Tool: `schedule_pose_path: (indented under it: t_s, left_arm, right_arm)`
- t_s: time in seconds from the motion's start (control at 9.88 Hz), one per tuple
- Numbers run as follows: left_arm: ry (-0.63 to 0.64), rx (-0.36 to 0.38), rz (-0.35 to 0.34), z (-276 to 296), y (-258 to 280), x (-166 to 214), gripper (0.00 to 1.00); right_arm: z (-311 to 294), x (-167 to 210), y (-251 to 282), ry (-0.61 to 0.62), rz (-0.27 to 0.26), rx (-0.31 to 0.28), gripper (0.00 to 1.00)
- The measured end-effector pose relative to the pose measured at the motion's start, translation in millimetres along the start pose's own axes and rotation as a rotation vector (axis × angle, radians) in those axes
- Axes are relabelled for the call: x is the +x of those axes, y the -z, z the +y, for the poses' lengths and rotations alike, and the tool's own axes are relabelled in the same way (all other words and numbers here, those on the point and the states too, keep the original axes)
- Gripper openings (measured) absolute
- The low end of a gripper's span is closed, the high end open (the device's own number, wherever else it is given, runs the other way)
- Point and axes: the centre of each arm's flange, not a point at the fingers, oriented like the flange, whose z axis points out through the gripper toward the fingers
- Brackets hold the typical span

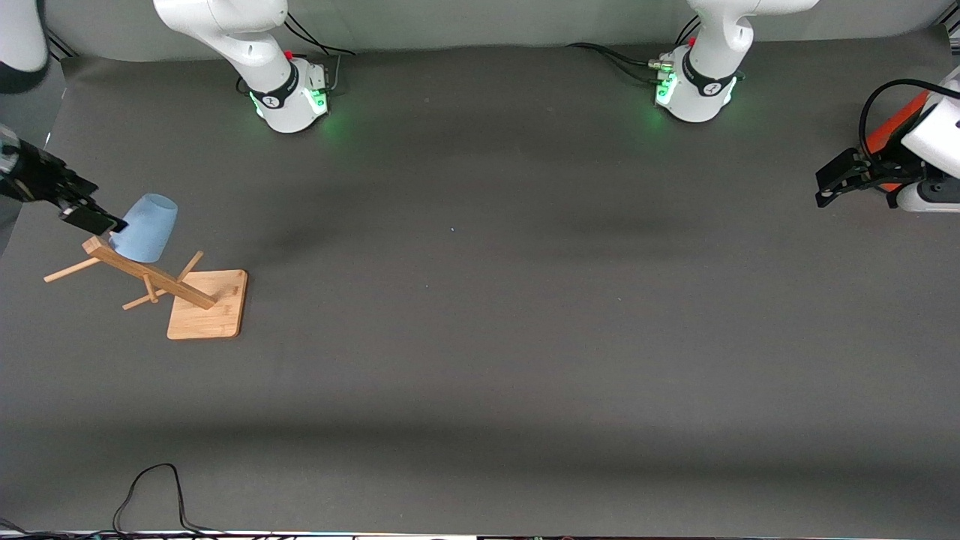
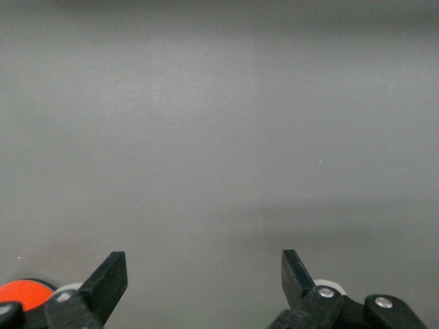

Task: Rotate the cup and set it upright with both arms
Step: 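Close the right gripper on the blue cup hanging on the stand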

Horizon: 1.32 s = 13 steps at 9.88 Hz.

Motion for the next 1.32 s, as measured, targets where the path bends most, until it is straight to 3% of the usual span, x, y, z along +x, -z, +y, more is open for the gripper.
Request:
schedule_pose_path:
  t_s: [0.3, 0.71, 1.11, 1.21, 1.32]
  left_arm:
    - [0.001, 0.000, -0.001, 0, 0, 0, 1.00]
    - [0.002, 0.000, -0.001, -1, 0, 0, 1.00]
    - [0.002, 0.000, -0.001, -1, 0, 0, 1.00]
    - [0.003, 0.000, -0.001, -1, 0, 0, 1.00]
    - [0.003, 0.000, -0.002, -2, -1, 0, 1.00]
  right_arm:
    - [14, 4, -39, 0.055, 0.016, 0.024, 1.00]
    - [12, 5, -56, 0.066, 0.047, 0.050, 1.00]
    - [-1, 2, -68, 0.087, 0.047, 0.044, 0.97]
    - [-1, 2, -68, 0.087, 0.047, 0.044, 0.85]
    - [-1, 2, -68, 0.087, 0.047, 0.044, 0.81]
